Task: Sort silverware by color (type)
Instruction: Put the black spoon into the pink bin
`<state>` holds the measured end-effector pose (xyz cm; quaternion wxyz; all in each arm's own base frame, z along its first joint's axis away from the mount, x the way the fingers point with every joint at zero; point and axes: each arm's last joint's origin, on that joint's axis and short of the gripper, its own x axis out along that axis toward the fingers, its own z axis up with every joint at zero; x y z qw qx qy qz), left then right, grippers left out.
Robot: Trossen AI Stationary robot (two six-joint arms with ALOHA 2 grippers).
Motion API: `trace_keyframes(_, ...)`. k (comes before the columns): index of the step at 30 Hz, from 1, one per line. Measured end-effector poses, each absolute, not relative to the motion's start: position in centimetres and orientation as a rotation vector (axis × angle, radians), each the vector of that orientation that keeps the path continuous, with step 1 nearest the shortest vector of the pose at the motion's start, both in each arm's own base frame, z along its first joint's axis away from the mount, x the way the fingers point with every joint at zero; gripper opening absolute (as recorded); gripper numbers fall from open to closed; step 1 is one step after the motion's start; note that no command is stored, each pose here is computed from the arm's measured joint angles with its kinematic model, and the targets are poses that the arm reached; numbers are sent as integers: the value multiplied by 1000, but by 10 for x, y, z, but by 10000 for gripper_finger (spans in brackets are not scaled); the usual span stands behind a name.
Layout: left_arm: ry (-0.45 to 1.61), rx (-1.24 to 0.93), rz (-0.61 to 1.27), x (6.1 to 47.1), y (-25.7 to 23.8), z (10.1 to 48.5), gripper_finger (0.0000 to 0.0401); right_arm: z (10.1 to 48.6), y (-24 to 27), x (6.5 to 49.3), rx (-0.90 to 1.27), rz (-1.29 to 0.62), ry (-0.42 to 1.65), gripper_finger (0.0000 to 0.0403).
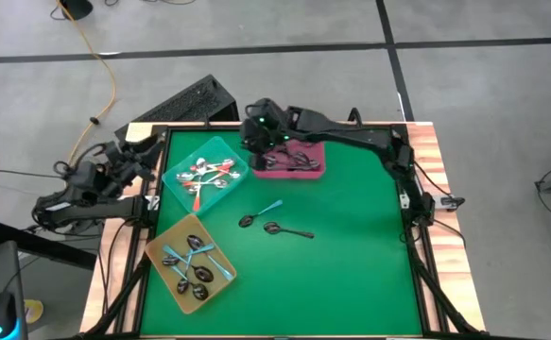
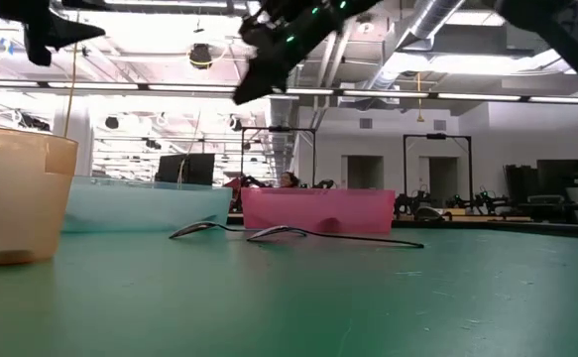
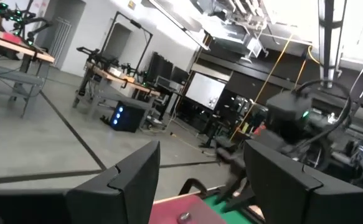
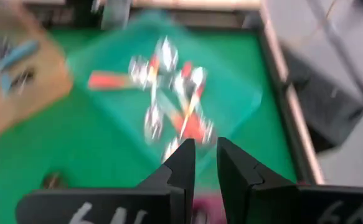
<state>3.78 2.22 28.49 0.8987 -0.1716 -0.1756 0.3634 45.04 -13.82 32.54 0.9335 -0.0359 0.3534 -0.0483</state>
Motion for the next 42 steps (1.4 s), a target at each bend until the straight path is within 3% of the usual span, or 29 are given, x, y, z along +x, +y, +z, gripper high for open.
trace_keyframes(10,-328,-349,613,47,20,275,219,309,-69,414,-37,27,1244,77)
trace_keyframes(19,-291,-385,596,55,20,262,219,256,-8,414,-178,60,1390,77)
trace_keyframes(24,-329,-399,561,58,20,260,219,228,13,428,-210,93,1246,77)
trace_keyframes(33,-551,-378,472,68,19,251,219,204,29,460,-270,210,700,77)
trace_keyframes(42,-557,-441,474,71,20,244,219,198,18,457,-238,183,751,78)
